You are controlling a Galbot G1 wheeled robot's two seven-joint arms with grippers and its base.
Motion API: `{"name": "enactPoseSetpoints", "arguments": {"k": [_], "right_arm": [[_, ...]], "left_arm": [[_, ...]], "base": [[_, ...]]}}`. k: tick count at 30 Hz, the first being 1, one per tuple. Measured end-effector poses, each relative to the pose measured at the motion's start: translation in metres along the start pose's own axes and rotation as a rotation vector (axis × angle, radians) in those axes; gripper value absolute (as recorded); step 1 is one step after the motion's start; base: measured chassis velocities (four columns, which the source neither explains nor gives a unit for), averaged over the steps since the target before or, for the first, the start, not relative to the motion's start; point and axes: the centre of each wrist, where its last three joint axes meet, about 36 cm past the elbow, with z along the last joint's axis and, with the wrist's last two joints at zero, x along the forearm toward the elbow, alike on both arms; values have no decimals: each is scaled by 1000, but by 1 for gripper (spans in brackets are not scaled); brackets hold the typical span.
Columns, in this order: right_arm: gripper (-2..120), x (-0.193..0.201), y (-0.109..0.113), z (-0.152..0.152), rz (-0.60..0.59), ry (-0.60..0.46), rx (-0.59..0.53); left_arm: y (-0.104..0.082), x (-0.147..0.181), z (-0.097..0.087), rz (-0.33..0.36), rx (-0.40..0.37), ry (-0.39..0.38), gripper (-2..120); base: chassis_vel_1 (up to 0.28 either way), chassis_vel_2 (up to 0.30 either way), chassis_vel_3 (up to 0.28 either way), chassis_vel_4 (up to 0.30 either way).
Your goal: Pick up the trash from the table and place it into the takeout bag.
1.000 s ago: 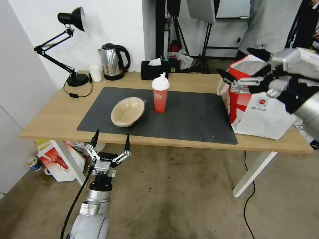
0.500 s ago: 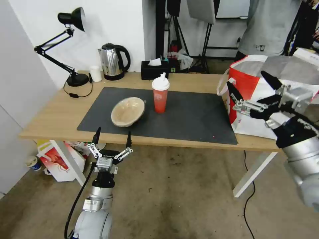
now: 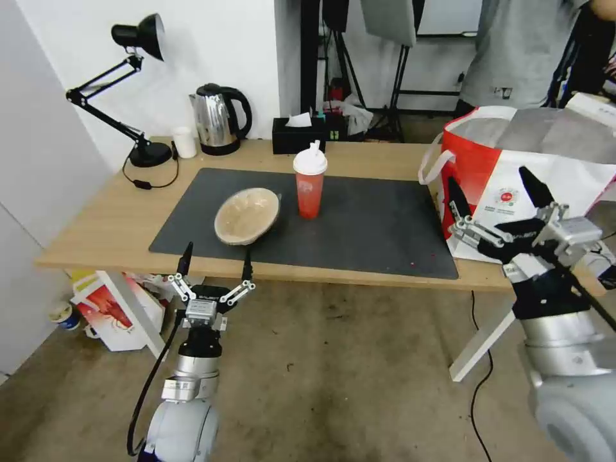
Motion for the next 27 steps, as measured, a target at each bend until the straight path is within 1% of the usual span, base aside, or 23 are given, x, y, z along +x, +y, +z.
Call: {"name": "enactPoseSetpoints", "arguments": {"k": [2, 3, 6, 12, 19, 22, 24, 26, 27], "right_arm": [[100, 13, 15, 9, 36, 6, 17], [100, 13, 15, 9, 36, 6, 17], [100, 30, 31, 18, 95, 38, 61], [100, 42, 39, 21, 143, 53, 89], [100, 62, 48, 24, 178, 60, 132], [100, 67, 53, 25, 174, 55, 146], [100, 70, 57, 26, 165, 53, 145], [100, 74, 66, 26, 151, 46, 129], [100, 74, 66, 26, 151, 46, 129]], "left_arm": [[1, -1, 2, -6, -1, 1, 100], [1, -1, 2, -6, -1, 1, 100], [2, -2, 3, -15, -3, 1, 100], [5, -1, 2, -16, -8, 2, 100], [18, 6, -3, -23, -24, 9, 100], [22, 8, -6, -26, -32, 9, 100], [23, 8, -7, -28, -34, 8, 100], [24, 8, -8, -31, -35, 8, 100], [24, 8, -8, -31, -35, 8, 100]], "base": [[0, 0, 0, 0], [0, 0, 0, 0], [0, 0, 0, 0], [0, 0, 0, 0], [0, 0, 0, 0], [0, 0, 0, 0], [0, 0, 0, 0], [0, 0, 0, 0], [0, 0, 0, 0]]}}
